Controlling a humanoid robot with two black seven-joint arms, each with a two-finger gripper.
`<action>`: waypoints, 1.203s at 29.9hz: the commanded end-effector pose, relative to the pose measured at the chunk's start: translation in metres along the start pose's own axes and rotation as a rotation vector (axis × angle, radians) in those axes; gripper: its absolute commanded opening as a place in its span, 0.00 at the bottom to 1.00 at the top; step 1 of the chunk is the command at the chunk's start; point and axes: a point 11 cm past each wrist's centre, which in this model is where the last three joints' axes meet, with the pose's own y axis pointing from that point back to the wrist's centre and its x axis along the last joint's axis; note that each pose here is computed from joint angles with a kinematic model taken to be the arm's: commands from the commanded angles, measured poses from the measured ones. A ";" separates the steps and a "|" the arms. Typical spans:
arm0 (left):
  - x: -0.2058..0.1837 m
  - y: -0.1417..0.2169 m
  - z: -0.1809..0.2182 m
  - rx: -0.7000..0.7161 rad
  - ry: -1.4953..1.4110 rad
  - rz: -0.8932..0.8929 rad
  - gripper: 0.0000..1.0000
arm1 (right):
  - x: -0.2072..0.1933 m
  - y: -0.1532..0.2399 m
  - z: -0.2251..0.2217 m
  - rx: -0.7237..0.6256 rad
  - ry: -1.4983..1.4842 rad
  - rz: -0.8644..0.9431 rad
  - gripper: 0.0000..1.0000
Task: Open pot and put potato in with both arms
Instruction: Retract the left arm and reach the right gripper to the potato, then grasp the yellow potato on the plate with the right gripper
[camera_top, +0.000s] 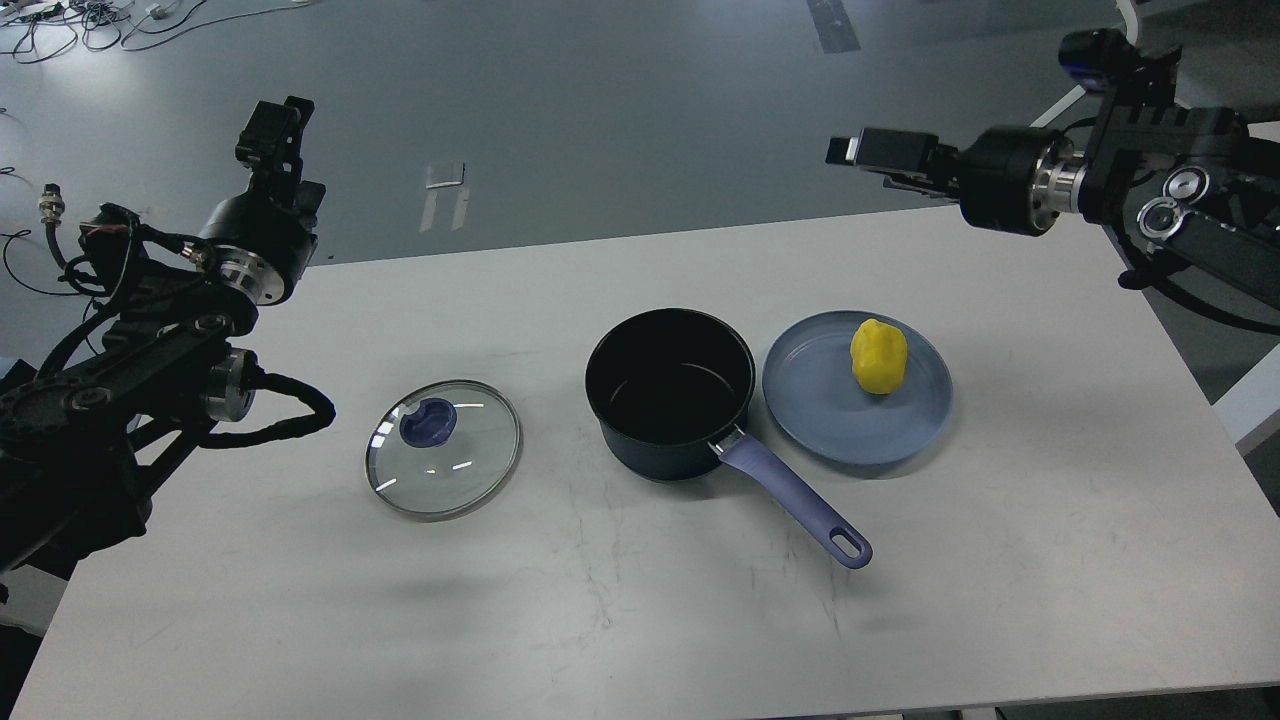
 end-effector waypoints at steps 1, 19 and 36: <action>-0.007 -0.005 0.001 0.072 0.080 -0.003 0.99 | -0.028 0.004 0.021 -0.072 0.226 -0.119 1.00; -0.016 0.000 -0.014 0.065 0.070 -0.021 0.99 | -0.084 -0.005 0.065 -0.149 0.487 -0.246 1.00; -0.020 0.004 -0.022 0.046 0.033 -0.034 0.99 | -0.120 -0.033 0.067 -0.150 0.478 -0.318 1.00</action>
